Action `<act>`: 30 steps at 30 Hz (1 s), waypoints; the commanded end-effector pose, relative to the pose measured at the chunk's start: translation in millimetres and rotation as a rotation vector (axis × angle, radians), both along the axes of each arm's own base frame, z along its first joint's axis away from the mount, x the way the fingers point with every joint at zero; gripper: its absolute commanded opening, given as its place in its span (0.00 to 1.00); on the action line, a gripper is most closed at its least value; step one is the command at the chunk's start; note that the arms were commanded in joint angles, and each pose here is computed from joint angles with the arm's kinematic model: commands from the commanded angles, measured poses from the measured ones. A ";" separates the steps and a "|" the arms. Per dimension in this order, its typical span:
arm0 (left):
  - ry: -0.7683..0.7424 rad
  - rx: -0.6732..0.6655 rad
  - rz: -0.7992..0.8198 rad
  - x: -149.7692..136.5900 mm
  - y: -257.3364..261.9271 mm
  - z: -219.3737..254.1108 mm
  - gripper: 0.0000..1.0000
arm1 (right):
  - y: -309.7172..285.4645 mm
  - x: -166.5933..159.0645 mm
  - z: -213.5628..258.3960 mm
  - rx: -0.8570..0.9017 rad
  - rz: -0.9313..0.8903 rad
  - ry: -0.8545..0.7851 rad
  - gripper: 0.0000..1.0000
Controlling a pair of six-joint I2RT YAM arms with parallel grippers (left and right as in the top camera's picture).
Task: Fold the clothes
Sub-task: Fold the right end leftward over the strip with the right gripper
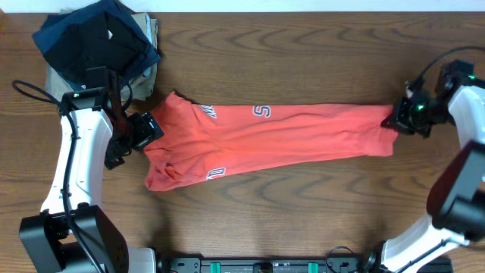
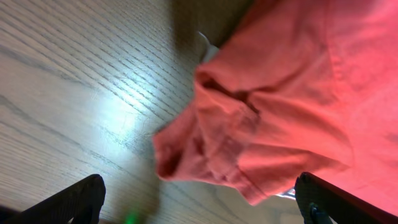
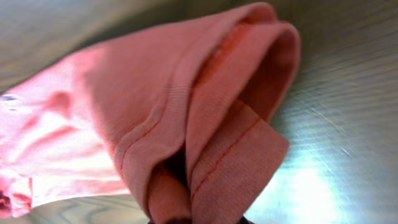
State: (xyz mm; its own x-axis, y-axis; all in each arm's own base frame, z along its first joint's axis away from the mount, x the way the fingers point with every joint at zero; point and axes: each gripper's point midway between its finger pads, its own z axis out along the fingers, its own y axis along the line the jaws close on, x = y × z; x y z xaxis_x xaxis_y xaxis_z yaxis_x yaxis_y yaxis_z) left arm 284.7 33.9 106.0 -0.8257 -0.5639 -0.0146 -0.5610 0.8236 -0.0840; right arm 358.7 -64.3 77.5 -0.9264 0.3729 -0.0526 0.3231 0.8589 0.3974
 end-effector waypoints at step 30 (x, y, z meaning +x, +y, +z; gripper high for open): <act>-0.009 0.002 0.002 4.4 0.6 -4.5 0.98 | 234.1 -13.5 34.2 -0.111 0.482 -0.127 0.01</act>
State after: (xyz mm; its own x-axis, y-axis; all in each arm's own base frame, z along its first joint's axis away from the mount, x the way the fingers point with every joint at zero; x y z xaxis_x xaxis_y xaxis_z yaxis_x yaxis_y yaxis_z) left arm 291.3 35.0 106.5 -0.8250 -0.5638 -0.0391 -0.5586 0.8239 -0.0954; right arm 349.2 154.7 121.8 -0.9724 -0.0933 -0.2137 -0.1592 0.9354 0.3157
